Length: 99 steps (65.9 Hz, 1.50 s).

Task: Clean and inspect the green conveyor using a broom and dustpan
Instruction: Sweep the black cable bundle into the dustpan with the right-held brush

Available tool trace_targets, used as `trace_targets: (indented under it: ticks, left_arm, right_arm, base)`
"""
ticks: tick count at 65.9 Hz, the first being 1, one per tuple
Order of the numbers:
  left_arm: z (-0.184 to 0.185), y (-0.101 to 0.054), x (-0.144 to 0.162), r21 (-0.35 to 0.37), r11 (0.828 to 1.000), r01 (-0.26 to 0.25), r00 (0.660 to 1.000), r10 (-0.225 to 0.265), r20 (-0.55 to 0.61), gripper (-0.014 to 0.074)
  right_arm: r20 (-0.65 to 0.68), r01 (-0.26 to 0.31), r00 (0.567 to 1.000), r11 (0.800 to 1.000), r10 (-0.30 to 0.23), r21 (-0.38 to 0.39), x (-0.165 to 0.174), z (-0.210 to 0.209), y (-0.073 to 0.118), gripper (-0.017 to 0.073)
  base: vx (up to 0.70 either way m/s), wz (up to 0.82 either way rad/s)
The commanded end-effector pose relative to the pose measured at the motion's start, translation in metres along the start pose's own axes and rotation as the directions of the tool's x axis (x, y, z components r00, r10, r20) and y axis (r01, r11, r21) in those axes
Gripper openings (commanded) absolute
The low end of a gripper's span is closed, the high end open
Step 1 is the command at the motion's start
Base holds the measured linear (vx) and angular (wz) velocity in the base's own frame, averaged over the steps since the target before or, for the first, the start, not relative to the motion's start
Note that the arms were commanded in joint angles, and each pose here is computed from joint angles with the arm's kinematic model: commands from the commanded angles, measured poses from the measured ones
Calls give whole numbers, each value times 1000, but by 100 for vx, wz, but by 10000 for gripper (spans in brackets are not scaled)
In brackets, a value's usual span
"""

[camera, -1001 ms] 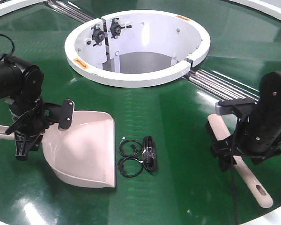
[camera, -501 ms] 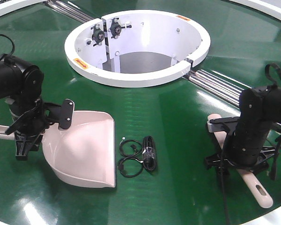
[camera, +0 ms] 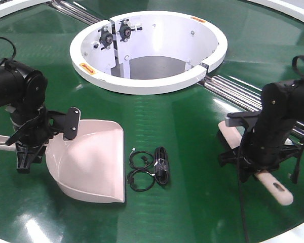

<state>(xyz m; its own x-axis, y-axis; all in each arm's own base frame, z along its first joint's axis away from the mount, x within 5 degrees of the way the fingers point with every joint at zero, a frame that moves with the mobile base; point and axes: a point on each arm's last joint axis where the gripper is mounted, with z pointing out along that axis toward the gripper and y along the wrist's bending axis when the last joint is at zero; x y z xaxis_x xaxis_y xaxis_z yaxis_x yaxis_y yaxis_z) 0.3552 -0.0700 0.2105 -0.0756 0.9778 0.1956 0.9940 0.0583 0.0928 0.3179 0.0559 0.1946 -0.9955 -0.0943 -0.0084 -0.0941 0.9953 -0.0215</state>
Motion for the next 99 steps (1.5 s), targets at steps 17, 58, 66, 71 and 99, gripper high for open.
trace_targets:
  ticks: [17,58,66,71,99]
  left_arm:
    - [-25,2,3,-72,997,24,999,-23,26,-6]
    - [-25,2,3,-72,997,24,999,-23,26,-6]
    - [-25,2,3,-72,997,24,999,-23,26,-6]
    - [-25,2,3,-72,997,24,999,-23,26,-6]
    - [-25,2,3,-72,997,24,999,-23,26,-6]
  right_arm:
    - [90,11,996,1000,-8,-24,21,-50,46,-4]
    - [0,-15,1000,982,15,-187,19,-11,142,-4]
    - [-43,31,998,965,-44,-259,11,-14,169,-4]
    - [-60,57,995,954,-78,-294,6,-14,187,-4]
    - [79,265,963,849,-258,-458,-31,-58,268,-4]
  base:
    - [0,0]
    - [0,0]
    - [0,0]
    - [0,0]
    - [0,0]
